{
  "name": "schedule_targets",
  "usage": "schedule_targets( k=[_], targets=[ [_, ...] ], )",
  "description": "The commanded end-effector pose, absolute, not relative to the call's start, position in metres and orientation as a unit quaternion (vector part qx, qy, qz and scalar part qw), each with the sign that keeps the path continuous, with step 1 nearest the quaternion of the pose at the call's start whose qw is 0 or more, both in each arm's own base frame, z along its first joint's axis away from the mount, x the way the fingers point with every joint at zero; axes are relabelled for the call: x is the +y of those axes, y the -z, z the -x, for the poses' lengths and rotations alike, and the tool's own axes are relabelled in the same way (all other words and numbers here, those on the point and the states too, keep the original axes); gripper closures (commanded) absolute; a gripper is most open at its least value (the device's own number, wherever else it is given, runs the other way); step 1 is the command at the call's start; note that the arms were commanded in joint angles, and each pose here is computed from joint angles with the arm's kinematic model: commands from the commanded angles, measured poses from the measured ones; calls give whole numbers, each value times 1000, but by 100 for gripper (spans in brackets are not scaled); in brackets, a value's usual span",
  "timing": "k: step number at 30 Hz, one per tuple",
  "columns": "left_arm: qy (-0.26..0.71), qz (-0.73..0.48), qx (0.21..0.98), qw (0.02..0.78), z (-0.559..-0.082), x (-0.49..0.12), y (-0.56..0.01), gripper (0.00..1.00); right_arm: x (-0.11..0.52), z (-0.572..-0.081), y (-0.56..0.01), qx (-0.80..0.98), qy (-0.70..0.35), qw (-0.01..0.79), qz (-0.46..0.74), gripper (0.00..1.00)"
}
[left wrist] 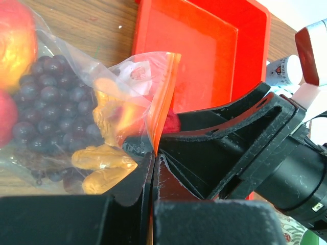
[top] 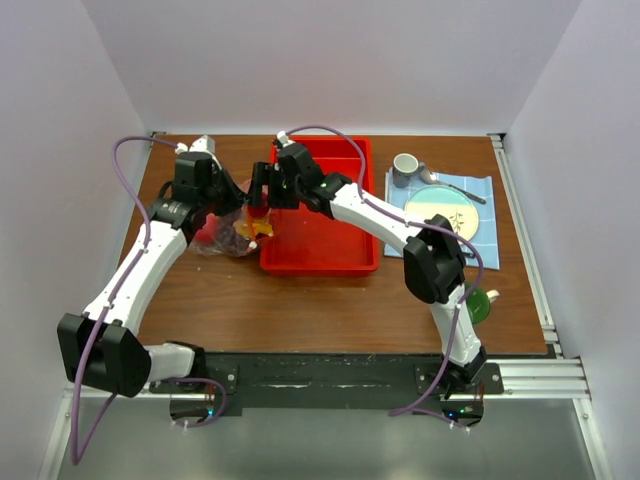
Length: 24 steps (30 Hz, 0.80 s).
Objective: Place the food in the zip-top bag and seal the zipper
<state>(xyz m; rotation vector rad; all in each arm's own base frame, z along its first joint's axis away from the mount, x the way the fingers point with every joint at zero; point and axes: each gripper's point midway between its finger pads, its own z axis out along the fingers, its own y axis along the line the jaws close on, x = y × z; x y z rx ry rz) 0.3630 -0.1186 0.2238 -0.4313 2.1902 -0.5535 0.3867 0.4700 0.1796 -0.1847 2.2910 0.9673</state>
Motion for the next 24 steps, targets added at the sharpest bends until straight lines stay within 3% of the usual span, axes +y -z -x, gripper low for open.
schedule_targets(
  k=[1,7,18,24],
  targets=[
    [245,164,847,443,-372,-125,-254,100,488,-382,-209,847,-402,337,89,15],
    [245,166,846,445,-373,-125,-254,100,482,-385,-213,849,-389,346,92,9],
    [242,167,847,442,-373,-124,-251,100,466,-385,-209,861,-354,356,82,16],
    [240,168,848,443,-374,-124,-251,100,449,-383,-215,862,-331,374,87,28]
  ],
)
